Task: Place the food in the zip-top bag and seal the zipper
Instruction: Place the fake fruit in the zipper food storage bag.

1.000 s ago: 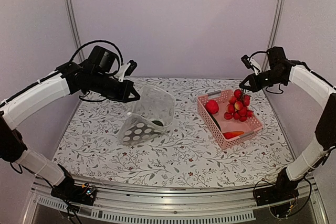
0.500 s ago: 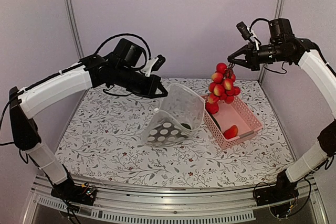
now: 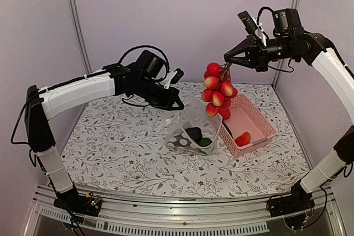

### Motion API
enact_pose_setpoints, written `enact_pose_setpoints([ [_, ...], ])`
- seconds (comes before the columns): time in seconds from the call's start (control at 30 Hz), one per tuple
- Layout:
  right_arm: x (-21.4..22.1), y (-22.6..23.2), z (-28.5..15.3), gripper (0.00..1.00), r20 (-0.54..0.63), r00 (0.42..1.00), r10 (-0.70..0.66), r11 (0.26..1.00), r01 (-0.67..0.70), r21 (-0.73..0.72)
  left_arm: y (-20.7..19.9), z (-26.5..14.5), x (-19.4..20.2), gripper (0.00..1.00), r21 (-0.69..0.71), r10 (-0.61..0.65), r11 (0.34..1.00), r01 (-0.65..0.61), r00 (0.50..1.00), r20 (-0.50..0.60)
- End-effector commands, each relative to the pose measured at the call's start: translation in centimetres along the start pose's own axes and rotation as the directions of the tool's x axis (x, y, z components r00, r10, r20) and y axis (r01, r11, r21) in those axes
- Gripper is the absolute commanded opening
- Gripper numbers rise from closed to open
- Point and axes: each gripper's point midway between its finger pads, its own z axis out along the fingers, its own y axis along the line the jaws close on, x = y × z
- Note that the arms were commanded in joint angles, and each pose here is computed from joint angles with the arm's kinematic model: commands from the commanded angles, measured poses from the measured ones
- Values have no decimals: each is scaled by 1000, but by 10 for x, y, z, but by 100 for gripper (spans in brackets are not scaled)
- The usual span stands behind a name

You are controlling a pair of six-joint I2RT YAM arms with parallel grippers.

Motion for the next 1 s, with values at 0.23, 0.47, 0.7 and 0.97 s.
enact_pose_setpoints([
  [0.23,-8,31,40,0,20,999,-38,984,41,-173,-6,4,-5,0,27,5,1000,-6,1000,26],
  [0.47,4,25,58,0,12,1000,12,969,-9,-246,-7,0,-5,0,27,11,1000,-12,999,35],
  [0.7,32,17,74,0,-36,997,62,956,-69,-286,-7,-2,-7,0,26,16,1000,-17,999,48],
  [0.97,60,13,84,0,-85,992,99,948,-120,-294,-5,-3,-5,0,22,17,1000,-18,999,47],
])
